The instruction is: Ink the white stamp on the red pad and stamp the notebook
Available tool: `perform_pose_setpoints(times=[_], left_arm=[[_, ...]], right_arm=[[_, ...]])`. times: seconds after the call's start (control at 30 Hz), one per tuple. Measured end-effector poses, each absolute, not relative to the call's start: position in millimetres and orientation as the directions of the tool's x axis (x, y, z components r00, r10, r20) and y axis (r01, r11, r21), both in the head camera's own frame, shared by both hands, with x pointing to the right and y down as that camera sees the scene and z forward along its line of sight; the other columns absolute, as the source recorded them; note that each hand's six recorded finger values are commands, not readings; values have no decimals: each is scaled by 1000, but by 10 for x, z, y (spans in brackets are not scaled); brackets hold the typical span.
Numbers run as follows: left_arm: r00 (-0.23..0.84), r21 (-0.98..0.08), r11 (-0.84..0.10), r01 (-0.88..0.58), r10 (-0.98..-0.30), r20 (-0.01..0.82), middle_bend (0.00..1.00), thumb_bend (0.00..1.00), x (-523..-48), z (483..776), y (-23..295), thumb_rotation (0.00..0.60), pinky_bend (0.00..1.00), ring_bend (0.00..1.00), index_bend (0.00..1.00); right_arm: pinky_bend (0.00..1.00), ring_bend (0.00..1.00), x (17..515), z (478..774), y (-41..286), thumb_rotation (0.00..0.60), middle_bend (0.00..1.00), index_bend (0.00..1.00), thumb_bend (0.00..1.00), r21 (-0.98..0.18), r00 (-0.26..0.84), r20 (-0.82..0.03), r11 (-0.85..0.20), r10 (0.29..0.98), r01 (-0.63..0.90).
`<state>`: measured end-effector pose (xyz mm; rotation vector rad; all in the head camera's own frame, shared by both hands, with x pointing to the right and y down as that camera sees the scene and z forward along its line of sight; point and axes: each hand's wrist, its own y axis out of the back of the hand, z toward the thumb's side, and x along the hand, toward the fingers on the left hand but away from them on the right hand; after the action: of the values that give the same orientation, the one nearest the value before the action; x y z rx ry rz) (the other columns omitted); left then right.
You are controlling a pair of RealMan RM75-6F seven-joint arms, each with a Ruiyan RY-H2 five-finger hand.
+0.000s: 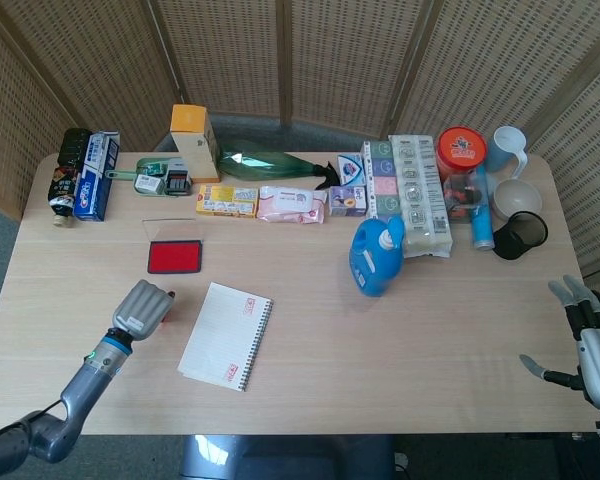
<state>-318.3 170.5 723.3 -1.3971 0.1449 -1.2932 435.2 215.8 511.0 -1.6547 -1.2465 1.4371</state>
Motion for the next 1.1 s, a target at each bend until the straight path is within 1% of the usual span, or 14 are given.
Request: perform_pose_setpoints(times=[0.37, 0.8, 1.1], left_arm=[[378, -751, -318, 579, -711, 593, 1000, 284, -3146, 7255, 1719, 600, 1000, 1000, 669], [384, -753, -299, 586, -716, 583, 1000, 283, -3138, 7201, 1703, 600, 1000, 1000, 669], [391, -735, -255, 629, -713, 582, 1000, 282, -3076, 7210, 1695, 600, 1000, 1000, 669]], right_arm=[[0, 0, 4361, 5096, 2153, 523, 0, 24, 0, -893, -34, -388, -366, 921, 261], [0, 0, 4357, 5096, 2155, 522, 0, 25, 0, -892, -35, -392, -371, 919, 259], [0, 0, 4361, 5085, 2154, 523, 0, 25, 0, -892, -37, -390, -368, 920, 262]])
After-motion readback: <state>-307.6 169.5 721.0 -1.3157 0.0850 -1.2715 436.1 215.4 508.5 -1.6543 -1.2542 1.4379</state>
